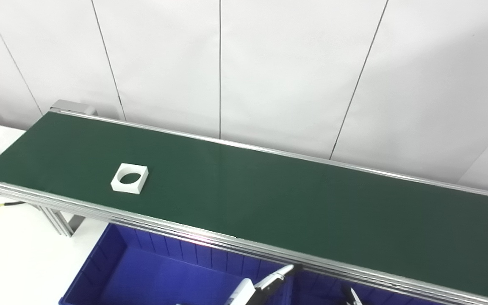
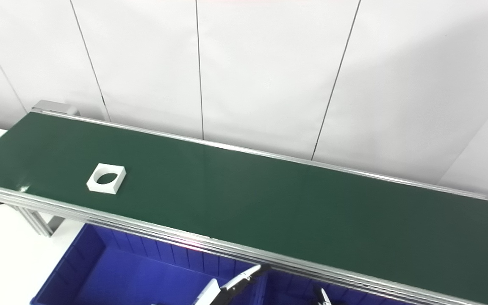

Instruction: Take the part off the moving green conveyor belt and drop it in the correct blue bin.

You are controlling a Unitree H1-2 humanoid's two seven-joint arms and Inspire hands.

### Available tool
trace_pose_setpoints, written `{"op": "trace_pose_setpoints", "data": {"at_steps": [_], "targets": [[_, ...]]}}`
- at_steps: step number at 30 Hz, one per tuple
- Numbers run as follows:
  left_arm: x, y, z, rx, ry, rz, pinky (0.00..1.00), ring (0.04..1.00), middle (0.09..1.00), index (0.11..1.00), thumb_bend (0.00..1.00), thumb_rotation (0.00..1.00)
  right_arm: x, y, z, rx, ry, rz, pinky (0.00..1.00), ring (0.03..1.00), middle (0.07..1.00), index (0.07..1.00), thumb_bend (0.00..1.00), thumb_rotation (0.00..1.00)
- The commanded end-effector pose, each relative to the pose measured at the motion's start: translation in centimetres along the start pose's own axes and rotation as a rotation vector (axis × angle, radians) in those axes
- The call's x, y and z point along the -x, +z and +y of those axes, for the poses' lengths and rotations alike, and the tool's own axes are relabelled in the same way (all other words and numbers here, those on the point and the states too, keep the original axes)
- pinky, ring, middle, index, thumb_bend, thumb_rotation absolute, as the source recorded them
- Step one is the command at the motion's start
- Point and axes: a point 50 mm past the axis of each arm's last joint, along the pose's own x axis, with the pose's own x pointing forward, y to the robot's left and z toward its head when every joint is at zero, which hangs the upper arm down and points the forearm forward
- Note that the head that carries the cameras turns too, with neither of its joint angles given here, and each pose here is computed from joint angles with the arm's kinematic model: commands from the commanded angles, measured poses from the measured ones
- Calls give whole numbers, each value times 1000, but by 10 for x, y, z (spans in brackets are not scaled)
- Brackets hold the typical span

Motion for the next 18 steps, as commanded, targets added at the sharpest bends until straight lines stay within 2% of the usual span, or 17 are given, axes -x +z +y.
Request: {"op": "trace_pose_setpoints", "data": {"at_steps": [1,5,8,12,18], "targets": [[-13,14,10,2,48,-105,807,865,892,902,986,824,-4,10,-6,-11,-10,-78,831,880,949,963,820,996],[-19,23,21,-20,79,-165,787,854,876,890,977,793,-5,10,-5,-11,-9,-78,823,873,945,959,812,997],[-26,28,30,-10,90,-177,765,839,855,863,996,753,-6,9,-4,-15,-5,-73,827,876,949,961,810,995],[-36,34,41,2,109,-188,648,781,803,807,1000,665,-6,9,-3,-17,-5,-69,838,877,956,964,837,1000],[-61,44,58,-41,135,-245,661,775,814,828,1000,584,-8,11,-1,-14,0,-77,835,888,961,968,818,1000]]}}
